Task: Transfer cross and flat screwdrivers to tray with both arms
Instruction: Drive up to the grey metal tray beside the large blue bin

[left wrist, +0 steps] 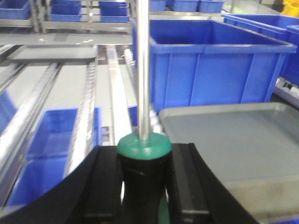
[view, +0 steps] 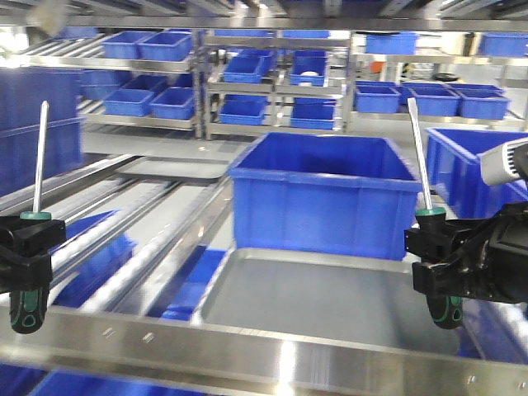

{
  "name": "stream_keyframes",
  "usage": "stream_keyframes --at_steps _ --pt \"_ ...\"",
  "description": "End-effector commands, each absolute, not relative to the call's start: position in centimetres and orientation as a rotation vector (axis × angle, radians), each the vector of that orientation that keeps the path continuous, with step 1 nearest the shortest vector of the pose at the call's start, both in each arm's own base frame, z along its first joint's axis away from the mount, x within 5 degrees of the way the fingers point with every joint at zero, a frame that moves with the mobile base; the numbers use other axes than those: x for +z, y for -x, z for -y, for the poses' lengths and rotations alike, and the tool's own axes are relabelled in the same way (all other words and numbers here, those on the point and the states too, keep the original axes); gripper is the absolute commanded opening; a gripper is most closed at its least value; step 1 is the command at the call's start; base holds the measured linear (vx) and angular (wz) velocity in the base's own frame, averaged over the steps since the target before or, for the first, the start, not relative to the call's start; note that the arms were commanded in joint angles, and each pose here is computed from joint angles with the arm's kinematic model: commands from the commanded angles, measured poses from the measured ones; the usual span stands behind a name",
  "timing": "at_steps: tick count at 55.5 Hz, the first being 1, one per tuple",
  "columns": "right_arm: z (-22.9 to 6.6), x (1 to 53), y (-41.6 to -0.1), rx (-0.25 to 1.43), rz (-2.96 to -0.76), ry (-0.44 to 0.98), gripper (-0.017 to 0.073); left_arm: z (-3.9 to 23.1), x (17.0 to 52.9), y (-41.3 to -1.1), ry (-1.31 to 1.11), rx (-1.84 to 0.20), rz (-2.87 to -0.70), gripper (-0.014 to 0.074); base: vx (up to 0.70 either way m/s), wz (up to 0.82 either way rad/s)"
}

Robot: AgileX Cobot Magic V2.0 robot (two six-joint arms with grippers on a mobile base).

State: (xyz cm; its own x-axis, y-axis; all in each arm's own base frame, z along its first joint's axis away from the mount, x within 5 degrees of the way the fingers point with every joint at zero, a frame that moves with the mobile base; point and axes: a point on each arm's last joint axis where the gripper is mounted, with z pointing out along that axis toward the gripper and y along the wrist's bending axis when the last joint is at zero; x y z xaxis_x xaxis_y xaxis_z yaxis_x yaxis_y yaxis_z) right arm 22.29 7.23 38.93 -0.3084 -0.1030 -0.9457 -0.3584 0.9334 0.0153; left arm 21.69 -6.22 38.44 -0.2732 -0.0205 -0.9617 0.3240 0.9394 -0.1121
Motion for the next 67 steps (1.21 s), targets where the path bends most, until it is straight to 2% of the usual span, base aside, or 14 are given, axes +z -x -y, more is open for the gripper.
stream_keyframes --at_steps 1,33,67 --pt "-6.92 41.23 -22.02 0.260 -1.746 0.297 -0.0008 5.98 40.62 -21.41 -0.172 -0.340 -1.698 -0.0003 0.31 -0.32" --pt "-6.92 41.23 -22.02 0.260 -1.746 0.297 -0.0008 5.98 40.62 -21.41 -0.172 -0.340 -1.698 -0.0003 0.23 -0.26" --pt "-6.92 41.23 -22.02 0.260 -1.746 0.297 -0.0008 5.98 40.62 -21.41 -0.172 -0.340 -1.698 -0.0003 0.05 -0.05"
